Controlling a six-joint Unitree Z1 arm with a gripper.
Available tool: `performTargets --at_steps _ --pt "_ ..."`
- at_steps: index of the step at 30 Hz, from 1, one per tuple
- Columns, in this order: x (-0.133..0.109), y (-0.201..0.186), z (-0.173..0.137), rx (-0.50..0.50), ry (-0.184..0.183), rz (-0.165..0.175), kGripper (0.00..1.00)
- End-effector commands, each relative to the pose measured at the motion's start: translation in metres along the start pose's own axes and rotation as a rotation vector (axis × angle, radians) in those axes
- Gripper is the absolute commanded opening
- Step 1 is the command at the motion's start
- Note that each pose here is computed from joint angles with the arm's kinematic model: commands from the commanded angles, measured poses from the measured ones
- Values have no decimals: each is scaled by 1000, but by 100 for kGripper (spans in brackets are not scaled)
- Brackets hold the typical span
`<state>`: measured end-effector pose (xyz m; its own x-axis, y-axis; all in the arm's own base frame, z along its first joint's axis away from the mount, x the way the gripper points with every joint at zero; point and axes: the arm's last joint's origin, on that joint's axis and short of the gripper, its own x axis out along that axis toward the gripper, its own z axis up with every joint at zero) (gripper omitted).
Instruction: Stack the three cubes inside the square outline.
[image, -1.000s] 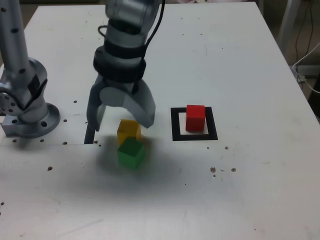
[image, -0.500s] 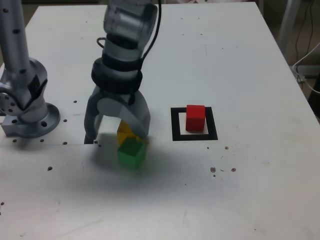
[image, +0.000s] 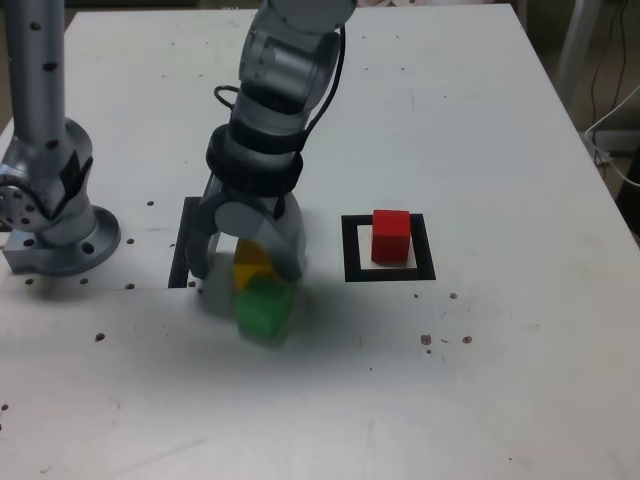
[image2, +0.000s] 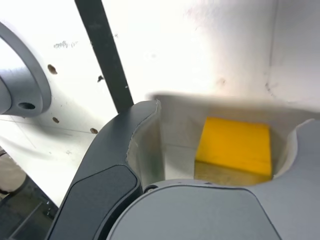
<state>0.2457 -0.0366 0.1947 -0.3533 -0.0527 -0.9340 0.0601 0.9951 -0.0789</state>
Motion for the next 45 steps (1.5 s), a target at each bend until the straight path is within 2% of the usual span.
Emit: performTargets --at_steps 1,7,9,24,29,40,45 --pt "0 1 3 -2 -6 3 60" --pt "-1 1 7 2 -31 20 32" --pt "-1 2 7 4 -36 23 29" --pt "-3 1 8 5 -39 22 28" --pt "-10 1 9 4 -48 37 28" --pt "-66 1 24 -7 -102 116 28" --pt "-91 7 34 -17 -121 131 28"
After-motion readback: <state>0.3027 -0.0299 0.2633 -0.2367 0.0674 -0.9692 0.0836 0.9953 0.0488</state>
